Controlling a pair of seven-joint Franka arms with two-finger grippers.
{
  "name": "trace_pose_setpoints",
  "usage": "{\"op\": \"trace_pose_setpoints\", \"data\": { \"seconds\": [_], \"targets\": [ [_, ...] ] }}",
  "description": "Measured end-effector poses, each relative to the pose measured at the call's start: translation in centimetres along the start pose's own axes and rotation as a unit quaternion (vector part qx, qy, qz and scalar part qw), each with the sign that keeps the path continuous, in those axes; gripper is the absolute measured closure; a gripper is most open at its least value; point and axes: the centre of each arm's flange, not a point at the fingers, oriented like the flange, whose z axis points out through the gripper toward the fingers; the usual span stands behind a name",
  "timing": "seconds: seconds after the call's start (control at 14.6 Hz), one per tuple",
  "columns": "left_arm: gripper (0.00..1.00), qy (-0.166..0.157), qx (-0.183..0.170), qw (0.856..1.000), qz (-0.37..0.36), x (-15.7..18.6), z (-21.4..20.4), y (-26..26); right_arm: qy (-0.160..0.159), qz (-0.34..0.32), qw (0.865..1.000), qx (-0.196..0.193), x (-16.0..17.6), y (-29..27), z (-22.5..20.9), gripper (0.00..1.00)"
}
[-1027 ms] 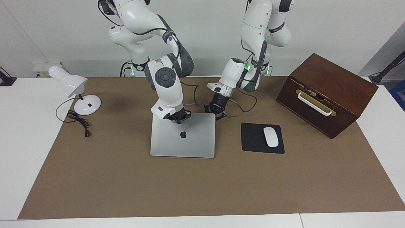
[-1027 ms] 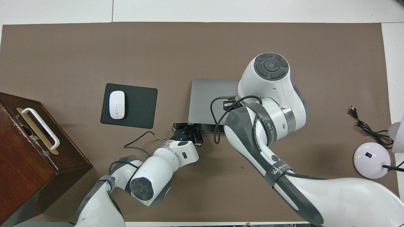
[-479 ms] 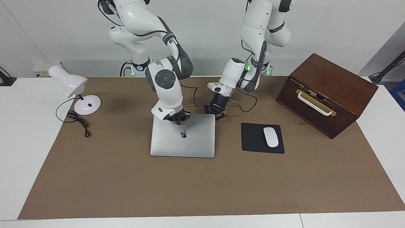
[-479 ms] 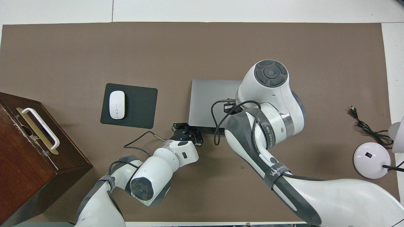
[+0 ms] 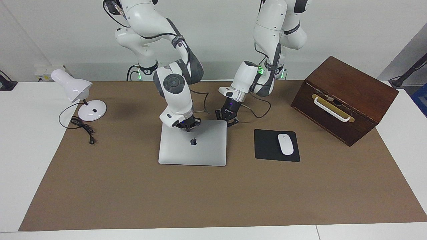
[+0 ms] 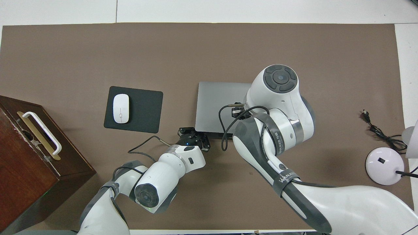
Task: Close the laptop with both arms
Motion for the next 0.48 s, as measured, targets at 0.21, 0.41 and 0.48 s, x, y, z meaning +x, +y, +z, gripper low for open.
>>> {"op": "trace_pose_setpoints", "data": {
  "seconds": [0.21, 0.41, 0.48],
  "targets": [
    [0.99, 0.000, 0.000, 1.000, 0.000, 0.00, 0.00, 0.00, 0.001, 0.000, 1.000, 0.000, -0.03, 0.01, -0.01, 0.99],
    [0.99, 0.000, 0.000, 1.000, 0.000, 0.00, 0.00, 0.00, 0.001, 0.000, 1.000, 0.000, -0.04, 0.02, 0.01, 0.99],
    [0.99, 0.000, 0.000, 1.000, 0.000, 0.00, 0.00, 0.00, 0.001, 0.000, 1.000, 0.000, -0.04, 0.02, 0.03, 0.99]
  ]
}}
